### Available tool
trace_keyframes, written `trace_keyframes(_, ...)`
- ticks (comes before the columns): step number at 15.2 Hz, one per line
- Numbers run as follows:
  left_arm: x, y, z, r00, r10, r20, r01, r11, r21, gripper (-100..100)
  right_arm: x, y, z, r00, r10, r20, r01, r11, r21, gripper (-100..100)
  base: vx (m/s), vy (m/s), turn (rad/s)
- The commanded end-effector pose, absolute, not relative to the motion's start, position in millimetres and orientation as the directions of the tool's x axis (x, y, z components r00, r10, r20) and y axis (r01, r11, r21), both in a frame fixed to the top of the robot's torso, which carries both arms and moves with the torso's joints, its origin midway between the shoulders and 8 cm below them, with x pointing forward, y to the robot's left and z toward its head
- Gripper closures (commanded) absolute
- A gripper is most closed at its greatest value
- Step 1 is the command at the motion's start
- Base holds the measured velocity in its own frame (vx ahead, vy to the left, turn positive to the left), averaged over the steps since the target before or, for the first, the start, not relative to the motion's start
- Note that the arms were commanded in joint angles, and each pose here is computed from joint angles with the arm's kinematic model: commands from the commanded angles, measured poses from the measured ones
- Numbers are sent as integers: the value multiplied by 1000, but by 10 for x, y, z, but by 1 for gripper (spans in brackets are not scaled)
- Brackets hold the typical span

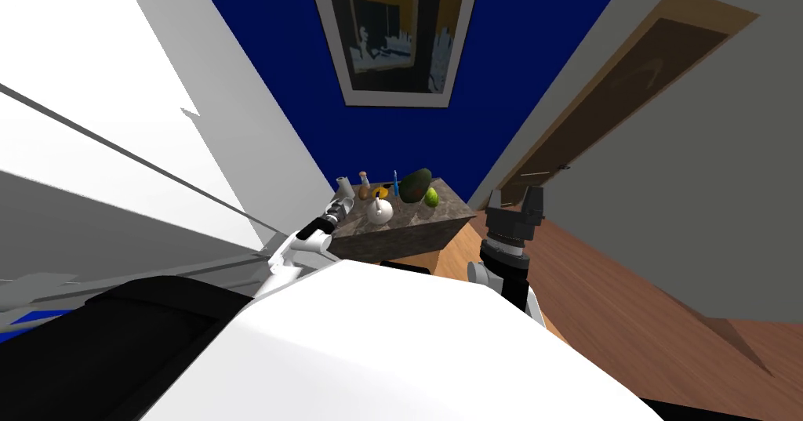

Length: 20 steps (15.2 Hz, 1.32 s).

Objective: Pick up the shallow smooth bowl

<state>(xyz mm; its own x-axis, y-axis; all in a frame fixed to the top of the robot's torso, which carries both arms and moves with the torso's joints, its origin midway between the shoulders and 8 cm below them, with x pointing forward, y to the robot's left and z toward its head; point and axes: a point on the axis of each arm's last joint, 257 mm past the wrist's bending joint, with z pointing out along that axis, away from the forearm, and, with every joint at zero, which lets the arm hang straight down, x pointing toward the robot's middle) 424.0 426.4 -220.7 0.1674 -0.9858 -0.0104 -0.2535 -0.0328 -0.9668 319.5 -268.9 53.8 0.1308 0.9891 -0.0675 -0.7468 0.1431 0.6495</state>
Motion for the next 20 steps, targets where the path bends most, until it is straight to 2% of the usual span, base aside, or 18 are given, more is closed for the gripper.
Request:
trace_keyframes(1, 4192, 4367, -2299, 191, -982, 0, -296, -57, -954, -100, 3195, -2689, 538, 131, 989, -67, -747, 143, 650, 0, -4, -18, -103)
trace_keyframes(20, 3799, 5196, -2816, 408, -912, 36, -526, -268, -807, -100, 3195, -2689, 537, 131, 989, -68, -747, 143, 650, 0, -2, -14, -70)
